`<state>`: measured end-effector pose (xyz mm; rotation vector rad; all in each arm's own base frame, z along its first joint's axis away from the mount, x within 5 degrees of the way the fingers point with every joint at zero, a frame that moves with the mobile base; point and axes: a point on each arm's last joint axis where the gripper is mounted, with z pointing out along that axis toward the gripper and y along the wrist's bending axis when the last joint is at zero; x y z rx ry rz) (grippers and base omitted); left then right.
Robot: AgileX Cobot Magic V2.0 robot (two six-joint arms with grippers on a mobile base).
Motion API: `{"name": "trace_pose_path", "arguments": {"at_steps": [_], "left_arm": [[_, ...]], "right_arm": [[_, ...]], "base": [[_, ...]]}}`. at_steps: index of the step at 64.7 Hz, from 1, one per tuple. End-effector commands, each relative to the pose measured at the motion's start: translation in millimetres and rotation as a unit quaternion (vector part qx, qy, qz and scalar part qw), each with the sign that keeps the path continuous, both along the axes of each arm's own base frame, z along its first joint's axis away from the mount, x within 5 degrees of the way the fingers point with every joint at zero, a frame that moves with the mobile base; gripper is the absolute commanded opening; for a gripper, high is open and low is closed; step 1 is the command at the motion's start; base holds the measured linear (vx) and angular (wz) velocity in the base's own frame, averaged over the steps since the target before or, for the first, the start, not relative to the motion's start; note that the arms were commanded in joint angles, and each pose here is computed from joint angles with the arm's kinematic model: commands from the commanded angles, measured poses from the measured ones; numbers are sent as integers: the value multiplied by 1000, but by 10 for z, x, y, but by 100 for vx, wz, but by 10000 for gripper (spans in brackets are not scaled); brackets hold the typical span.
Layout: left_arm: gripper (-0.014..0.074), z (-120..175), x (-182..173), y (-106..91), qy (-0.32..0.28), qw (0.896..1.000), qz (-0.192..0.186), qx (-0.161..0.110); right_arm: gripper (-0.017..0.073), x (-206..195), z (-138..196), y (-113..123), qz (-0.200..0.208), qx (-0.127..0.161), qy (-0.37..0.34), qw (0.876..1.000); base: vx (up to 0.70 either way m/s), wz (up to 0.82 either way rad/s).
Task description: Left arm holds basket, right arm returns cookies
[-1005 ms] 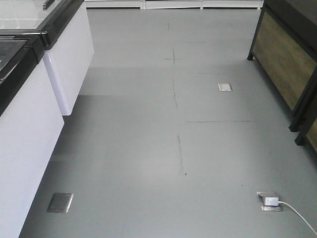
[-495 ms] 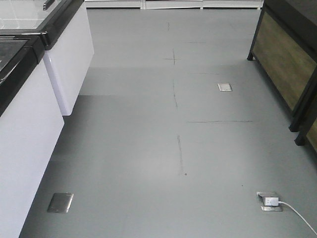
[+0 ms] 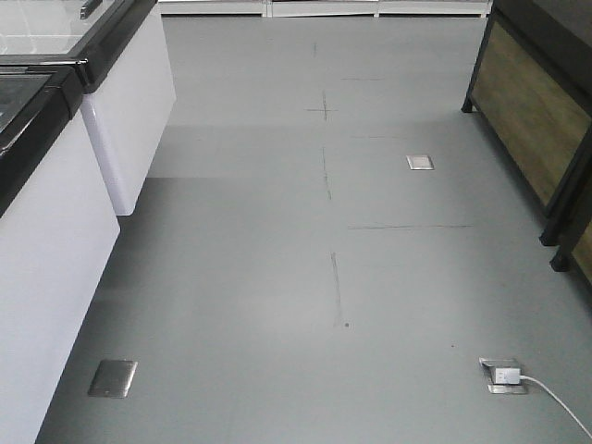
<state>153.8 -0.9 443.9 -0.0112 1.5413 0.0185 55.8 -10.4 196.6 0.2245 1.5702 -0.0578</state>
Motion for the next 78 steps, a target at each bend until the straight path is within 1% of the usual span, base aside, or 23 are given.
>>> {"name": "trace_pose_path", "arguments": {"at_steps": [1, 5, 11, 20, 23, 30, 32, 36, 41, 45, 51, 57, 62, 67, 73, 78], "left_arm": [[24, 138, 16, -27, -39, 999, -12, -6], [47, 139, 13, -27, -40, 999, -12, -6], [111, 145, 13, -29, -43, 999, -13, -6], [278, 151, 12, -30, -46, 999, -14, -6], [358, 151, 12, -30, -46, 999, -14, -6], [494, 151, 12, -30, -46, 999, -14, -6], [526, 155, 11, -31, -48, 999, -14, -5], [562, 166, 10, -33, -54, 998, -16, -5], [581, 184, 7, -37, -64, 998, -18, -4], [580, 206, 3, -42, -76, 997, -21, -4], [580, 211, -1, -43, -79, 997, -21, -5], [575, 200, 2, -41, -73, 997, -20, -6], [575, 180, 8, -36, -62, 998, -18, -17], [575, 169, 9, -32, -56, 998, -16, -16], [575, 179, 9, -1, -62, 998, -6, -12], [575, 183, 7, 61, -64, 998, 13, -13]], "right_arm": [[-10, 15, -4, 1, 1, -12, -20, 1000], [-10, 15, -4, 1, 1, -12, -20, 1000], [-10, 15, -4, 1, 1, -12, -20, 1000], [-10, 15, -4, 1, 1, -12, -20, 1000], [-10, 15, -4, 1, 1, -12, -20, 1000], [-10, 15, -4, 1, 1, -12, -20, 1000], [-10, 15, -4, 1, 1, -12, -20, 1000], [-10, 15, -4, 1, 1, -12, -20, 1000], [-10, 15, -4, 1, 1, -12, -20, 1000], [-10, 15, -4, 1, 1, -12, -20, 1000], [-10, 15, -4, 1, 1, -12, -20, 1000], [-10, 15, -5, 1, 1, -12, -19, 1000], [-10, 15, -5, 1, 1, -12, -19, 1000], [-10, 15, -5, 1, 1, -12, -19, 1000], [-10, 15, -5, 1, 1, -12, -19, 1000], [-10, 15, -5, 1, 1, -12, -19, 1000]], "base": [[0, 0], [0, 0], [0, 0], [0, 0], [0, 0], [0, 0], [0, 0], [0, 0], [0, 0], [0, 0], [0, 0], [0, 0], [0, 0], [0, 0], [0, 0], [0, 0]]}}
